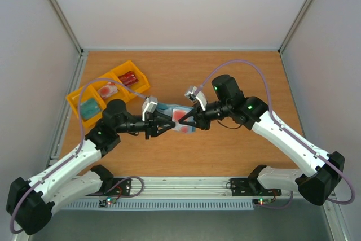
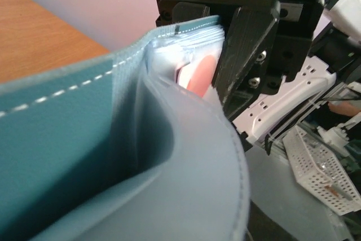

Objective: Take the credit cards out of the card holder

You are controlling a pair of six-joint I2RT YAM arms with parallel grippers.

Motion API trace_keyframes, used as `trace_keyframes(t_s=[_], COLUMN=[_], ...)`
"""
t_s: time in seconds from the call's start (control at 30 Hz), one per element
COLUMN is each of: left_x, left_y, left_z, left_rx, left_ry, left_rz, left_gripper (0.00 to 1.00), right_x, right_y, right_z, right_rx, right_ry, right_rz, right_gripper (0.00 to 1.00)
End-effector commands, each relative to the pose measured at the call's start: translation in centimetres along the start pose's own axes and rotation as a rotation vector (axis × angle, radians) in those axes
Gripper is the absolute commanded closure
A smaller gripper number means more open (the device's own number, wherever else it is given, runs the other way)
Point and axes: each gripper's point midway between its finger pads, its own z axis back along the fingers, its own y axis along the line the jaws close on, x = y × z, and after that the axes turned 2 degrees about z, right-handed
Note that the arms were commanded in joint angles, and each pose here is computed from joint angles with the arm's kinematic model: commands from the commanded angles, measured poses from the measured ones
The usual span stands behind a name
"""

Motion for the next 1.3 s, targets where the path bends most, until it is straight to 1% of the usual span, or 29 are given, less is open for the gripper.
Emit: trace_keyframes(t_s=[0.0,0.07,0.13,0.17,0.33,0.47,0.6,0.7,0.8,0.87,0.93,1.0,1.07,1.13,1.27], left_x=[5.1,6.3,6.2,6.2,6.0,6.7,6.5,6.3,6.0,5.5,5.0,4.3,3.9,3.7,2.7], left_y=[-3.2,-3.6,-4.6,-4.6,-3.4,-3.8,-4.7,-3.6,-0.6,0.2,-0.3,-1.3,-2.6,-3.4,-3.2], left_z=[0.8,1.5,1.8,1.8,1.7,1.7,1.5,1.4,1.6,1.6,1.5,1.4,1.4,1.4,1.1], left_rx=[-0.083,-0.095,-0.124,-0.114,-0.056,-0.056,-0.077,-0.034,0.087,0.108,0.075,0.019,-0.058,-0.106,-0.122], left_ry=[-0.103,-0.110,-0.086,-0.085,-0.089,-0.110,-0.096,-0.102,-0.133,-0.133,-0.106,-0.071,-0.043,-0.028,0.018], left_rz=[-0.120,-0.071,-0.072,-0.079,-0.005,0.008,-0.027,0.009,0.115,0.160,0.140,0.073,-0.005,-0.051,-0.049], left_gripper=[0.65,0.60,0.58,0.58,0.53,0.52,0.53,0.52,0.53,0.55,0.57,0.61,0.62,0.62,0.66], right_x=[1.5,1.8,2.3,2.7,4.9,5.4,5.4,5.5,5.6,5.4,5.0,4.7,4.7,4.8,5.1], right_y=[2.0,1.0,-0.3,-1.0,-4.2,-6.2,-6.6,-6.0,-3.8,-1.6,0.7,2.3,2.8,2.6,2.7], right_z=[-0.5,-0.3,-0.1,-0.1,-0.2,-0.1,0.0,0.1,0.1,0.2,0.7,1.1,1.3,1.1,0.8], right_rx=[0.102,0.049,0.000,-0.022,-0.165,-0.269,-0.290,-0.265,-0.160,-0.055,0.048,0.117,0.137,0.139,0.167], right_ry=[-0.049,-0.054,-0.066,-0.073,-0.088,-0.082,-0.075,-0.084,-0.102,-0.117,-0.134,-0.155,-0.162,-0.157,-0.151], right_rz=[0.125,0.101,0.065,0.048,-0.038,-0.089,-0.115,-0.102,-0.040,0.032,0.096,0.148,0.166,0.166,0.175], right_gripper=[0.99,0.99,0.99,0.99,0.99,0.99,0.99,0.99,0.99,0.99,0.99,0.99,0.99,0.99,0.99])
